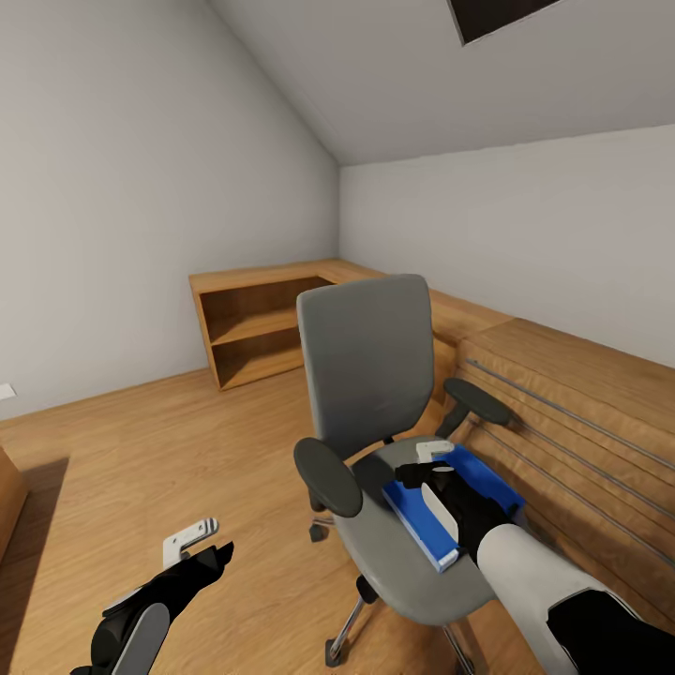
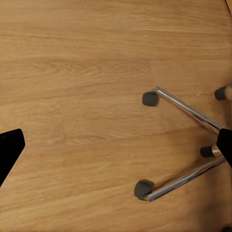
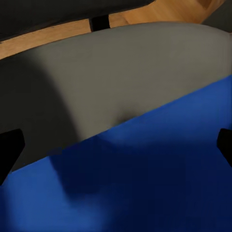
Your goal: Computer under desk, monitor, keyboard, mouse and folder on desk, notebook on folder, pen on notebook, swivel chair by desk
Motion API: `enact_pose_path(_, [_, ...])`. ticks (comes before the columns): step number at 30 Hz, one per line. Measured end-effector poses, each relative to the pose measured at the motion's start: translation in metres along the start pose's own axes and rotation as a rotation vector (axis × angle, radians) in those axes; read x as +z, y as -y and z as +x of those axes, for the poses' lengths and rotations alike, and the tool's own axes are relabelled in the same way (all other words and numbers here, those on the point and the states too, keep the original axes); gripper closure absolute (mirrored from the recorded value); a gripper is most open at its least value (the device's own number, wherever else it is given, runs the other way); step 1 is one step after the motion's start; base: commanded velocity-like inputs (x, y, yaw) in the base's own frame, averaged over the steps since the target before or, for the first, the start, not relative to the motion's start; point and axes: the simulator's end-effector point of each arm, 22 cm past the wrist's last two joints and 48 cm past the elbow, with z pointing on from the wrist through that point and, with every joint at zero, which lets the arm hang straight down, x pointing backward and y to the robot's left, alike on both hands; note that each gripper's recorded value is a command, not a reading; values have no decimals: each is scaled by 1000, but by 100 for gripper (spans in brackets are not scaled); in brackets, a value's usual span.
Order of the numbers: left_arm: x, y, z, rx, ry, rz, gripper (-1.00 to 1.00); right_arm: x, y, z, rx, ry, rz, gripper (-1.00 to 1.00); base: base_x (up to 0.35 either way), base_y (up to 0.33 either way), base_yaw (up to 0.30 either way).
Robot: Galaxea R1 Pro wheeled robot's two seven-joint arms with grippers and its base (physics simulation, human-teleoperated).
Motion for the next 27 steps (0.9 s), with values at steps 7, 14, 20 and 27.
enact_pose_path(7, [9, -5, 12, 0, 0, 0, -100, 7, -1, 13, 0, 0, 0, -100, 0, 0, 0])
enact_pose_path(14, [10, -5, 15, 1, -4, 4, -100, 8, -2, 15, -1, 1, 0, -100, 0, 0, 0])
enact_pose_path(20, [10, -5, 15, 1, -5, 4, -100, 9, -2, 15, -1, 0, 0, -100, -23, 0, 0])
enact_pose_path(27, [11, -5, 16, 2, -6, 4, -100, 8, -2, 14, -3, 2, 1, -100, -155, 0, 0])
